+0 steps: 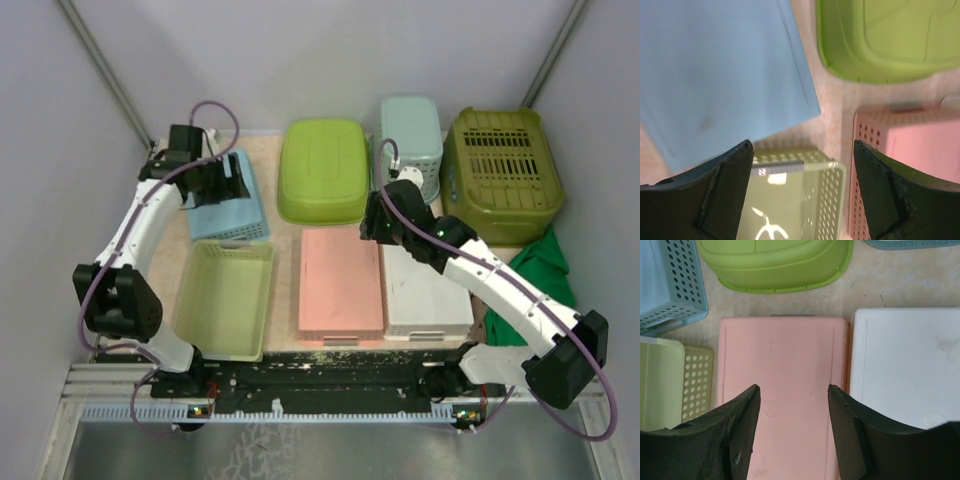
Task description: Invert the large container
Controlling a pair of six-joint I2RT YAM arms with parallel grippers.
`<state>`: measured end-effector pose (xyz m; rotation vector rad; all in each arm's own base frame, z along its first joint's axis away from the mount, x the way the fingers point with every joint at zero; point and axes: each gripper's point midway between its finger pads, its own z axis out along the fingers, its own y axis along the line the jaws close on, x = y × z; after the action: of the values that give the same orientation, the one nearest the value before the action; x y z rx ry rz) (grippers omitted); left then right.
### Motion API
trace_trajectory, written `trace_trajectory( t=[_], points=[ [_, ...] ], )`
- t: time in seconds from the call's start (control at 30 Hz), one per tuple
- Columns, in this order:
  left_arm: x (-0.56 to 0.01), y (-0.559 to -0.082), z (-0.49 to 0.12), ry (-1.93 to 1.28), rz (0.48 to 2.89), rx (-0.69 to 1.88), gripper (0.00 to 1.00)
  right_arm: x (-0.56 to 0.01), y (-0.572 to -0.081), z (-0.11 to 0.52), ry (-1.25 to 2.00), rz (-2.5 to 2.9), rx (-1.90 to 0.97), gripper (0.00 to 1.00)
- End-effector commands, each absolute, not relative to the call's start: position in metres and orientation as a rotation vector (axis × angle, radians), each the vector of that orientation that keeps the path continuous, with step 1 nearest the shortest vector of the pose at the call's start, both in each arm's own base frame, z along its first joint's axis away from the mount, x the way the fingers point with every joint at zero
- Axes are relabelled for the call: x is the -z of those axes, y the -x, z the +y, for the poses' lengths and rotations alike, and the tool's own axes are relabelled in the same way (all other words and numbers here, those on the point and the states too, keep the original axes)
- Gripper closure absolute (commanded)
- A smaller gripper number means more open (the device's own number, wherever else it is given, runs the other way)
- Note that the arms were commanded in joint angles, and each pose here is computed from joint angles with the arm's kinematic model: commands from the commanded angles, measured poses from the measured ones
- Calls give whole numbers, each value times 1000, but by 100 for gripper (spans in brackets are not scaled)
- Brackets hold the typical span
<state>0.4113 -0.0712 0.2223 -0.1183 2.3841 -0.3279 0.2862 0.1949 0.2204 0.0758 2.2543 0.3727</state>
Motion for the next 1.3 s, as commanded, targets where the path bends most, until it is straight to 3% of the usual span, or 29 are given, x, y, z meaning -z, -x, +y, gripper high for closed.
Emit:
trace_trajectory(
  t=[0.0,0.23,0.73,1.03,1.27],
  points=[
    [-170,-382,-103,122,2534,367,16,-237,-288,188,-95,2177,-389,43],
    [-128,-356,-146,68,2625,440,18,-233,-282,183,-102,2181,-390,43],
    [-90,-414,-119,50,2605,238,18,-237,-263,163,-168,2129,-413,43],
    [-138,-446,-86,85,2532,109,14,-251,-254,154,-194,2051,-463,43],
    [-204,-398,-86,116,2416,128,10,-246,-251,160,-146,2058,-495,43]
  ],
)
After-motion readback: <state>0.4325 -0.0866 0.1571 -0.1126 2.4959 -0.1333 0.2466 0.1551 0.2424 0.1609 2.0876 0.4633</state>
